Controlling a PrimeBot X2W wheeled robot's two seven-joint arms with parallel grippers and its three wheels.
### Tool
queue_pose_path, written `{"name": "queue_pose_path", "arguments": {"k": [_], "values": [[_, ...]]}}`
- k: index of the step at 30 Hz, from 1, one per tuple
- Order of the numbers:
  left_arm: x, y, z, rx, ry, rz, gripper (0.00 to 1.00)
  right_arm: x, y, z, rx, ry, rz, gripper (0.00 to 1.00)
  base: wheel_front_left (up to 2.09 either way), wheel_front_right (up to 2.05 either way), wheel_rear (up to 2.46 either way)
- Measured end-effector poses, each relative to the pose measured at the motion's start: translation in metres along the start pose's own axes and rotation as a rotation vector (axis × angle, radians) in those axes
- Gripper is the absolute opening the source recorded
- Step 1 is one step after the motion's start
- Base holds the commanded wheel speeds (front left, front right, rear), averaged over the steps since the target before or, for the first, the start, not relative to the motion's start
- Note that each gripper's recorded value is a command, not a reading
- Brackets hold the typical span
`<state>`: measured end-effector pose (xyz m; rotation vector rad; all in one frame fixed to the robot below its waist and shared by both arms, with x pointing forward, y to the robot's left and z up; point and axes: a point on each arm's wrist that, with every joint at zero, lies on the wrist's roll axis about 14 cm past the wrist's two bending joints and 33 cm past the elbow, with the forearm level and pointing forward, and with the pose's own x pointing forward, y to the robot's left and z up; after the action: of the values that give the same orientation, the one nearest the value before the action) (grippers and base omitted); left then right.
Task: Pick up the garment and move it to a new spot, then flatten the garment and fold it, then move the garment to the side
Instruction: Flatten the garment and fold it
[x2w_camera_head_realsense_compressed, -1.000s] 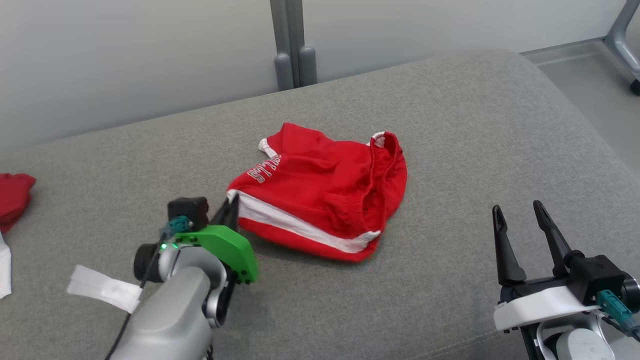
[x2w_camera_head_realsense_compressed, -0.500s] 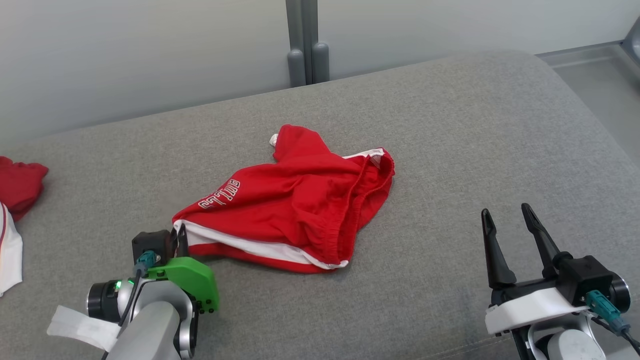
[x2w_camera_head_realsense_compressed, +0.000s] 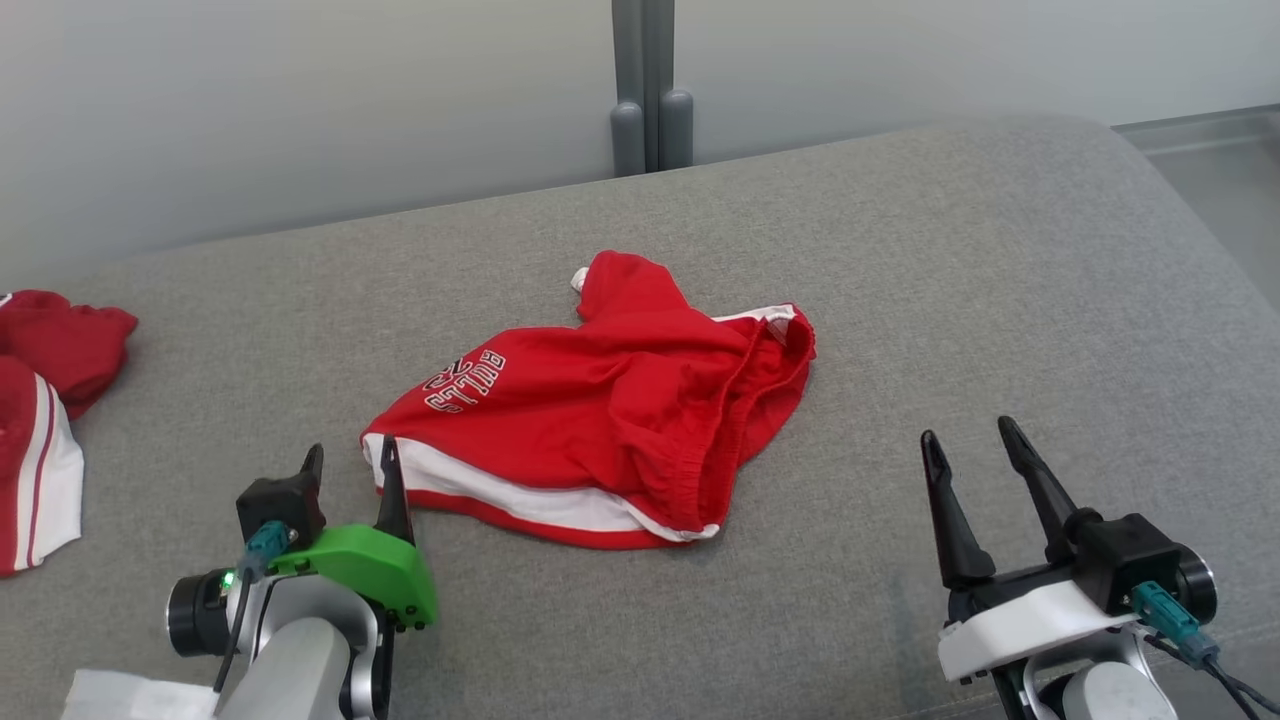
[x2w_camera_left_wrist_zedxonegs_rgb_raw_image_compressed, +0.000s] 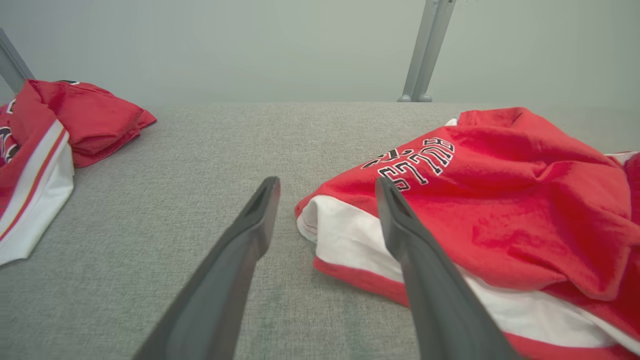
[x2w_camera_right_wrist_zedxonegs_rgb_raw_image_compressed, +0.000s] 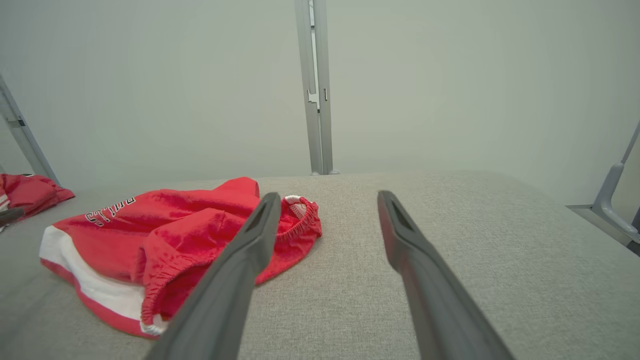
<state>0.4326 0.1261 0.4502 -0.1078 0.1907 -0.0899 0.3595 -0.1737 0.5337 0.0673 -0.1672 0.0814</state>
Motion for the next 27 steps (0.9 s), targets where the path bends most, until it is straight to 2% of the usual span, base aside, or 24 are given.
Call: {"name": "queue_pose_path", "arguments": {"k": [7, 11, 18, 27], "values": [[-0.028, 0.008, 0.0, -0.032, -0.049, 0.015, 1.0, 0.002, 0.033, -0.016, 0.035, 0.047, 0.096, 1.0, 0.0, 0.0, 0.0], [-0.049, 0.001, -0.005, -0.066, -0.062, 0.006, 1.0, 0.003, 0.072, -0.038, 0.069, 0.119, 0.209, 1.0, 0.0, 0.0, 0.0], [-0.066, 0.006, -0.003, -0.078, -0.091, 0.021, 1.0, 0.006, 0.119, -0.072, 0.085, 0.236, 0.357, 1.0, 0.0, 0.0, 0.0], [-0.08, 0.025, 0.004, -0.074, -0.126, 0.08, 1.0, 0.012, 0.149, -0.118, 0.078, 0.4, 0.453, 1.0, 0.0, 0.0, 0.0]]}}
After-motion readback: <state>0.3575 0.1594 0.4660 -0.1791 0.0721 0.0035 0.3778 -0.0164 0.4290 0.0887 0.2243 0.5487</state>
